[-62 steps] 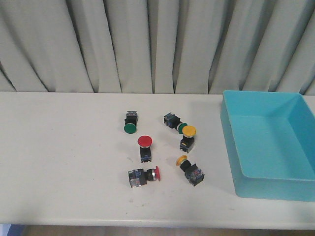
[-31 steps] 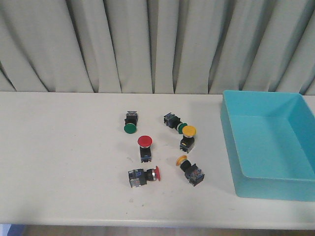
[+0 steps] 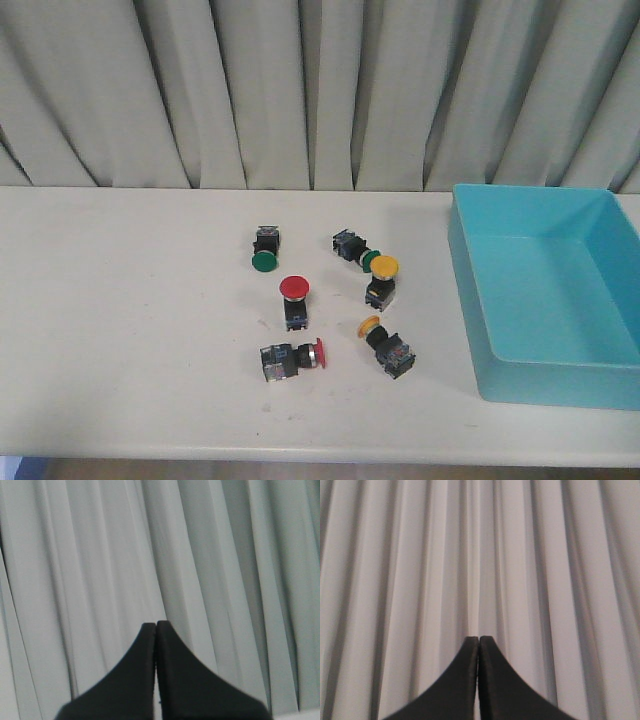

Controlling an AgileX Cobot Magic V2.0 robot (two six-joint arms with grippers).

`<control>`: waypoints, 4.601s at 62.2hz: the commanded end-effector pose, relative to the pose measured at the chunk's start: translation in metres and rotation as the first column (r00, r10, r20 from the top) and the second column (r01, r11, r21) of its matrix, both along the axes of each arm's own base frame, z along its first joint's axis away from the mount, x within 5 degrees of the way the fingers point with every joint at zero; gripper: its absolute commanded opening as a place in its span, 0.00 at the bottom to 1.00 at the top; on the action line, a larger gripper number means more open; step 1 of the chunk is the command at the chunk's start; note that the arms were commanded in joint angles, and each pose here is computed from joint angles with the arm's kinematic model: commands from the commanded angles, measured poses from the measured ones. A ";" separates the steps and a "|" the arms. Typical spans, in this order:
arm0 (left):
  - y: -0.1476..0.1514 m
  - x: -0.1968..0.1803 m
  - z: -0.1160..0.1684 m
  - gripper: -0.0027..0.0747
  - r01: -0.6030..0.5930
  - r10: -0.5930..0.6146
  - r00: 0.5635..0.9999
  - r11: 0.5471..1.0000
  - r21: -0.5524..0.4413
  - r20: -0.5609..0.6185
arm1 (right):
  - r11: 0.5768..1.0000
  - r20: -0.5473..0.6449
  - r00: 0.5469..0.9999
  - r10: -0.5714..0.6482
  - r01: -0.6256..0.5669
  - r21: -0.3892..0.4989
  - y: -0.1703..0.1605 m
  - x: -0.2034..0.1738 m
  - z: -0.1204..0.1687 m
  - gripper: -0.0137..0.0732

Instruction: Pick red and yellow buttons and place in box

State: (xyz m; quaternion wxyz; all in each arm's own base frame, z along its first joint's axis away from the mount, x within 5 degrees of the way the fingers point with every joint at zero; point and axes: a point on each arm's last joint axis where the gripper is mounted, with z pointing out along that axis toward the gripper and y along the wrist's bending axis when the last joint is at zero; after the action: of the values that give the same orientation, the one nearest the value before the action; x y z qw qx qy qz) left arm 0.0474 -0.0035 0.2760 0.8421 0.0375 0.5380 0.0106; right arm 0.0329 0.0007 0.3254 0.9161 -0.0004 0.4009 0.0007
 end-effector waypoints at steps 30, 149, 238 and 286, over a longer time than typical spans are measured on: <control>-0.025 0.137 0.130 0.03 0.140 -0.191 0.947 0.969 -0.206 -0.258 | 1.000 -0.601 0.799 -0.004 -0.008 -0.018 0.001 0.150 0.084 0.15; -0.241 0.352 -0.019 0.77 0.370 -0.219 0.284 0.923 -0.104 -0.933 | 0.995 -0.920 0.389 0.046 -0.101 0.007 0.030 0.226 -0.007 0.84; -0.243 0.358 -0.077 0.07 0.302 -0.143 0.114 0.948 -0.103 -0.983 | 0.995 -0.932 0.359 0.055 -0.094 0.023 0.030 0.225 -0.009 0.84; -0.234 0.275 0.091 0.02 0.608 -0.501 0.114 0.718 -0.339 -0.858 | 0.729 -0.841 0.541 0.016 -0.582 -0.360 0.128 0.187 -0.033 0.84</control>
State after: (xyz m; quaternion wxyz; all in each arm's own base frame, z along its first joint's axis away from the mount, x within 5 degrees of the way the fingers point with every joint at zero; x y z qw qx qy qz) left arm 0.3405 -0.2355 0.3305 0.3039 0.2239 0.8923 -0.2478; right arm 0.2229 0.1188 0.2722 0.5183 -0.3560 0.7770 0.0300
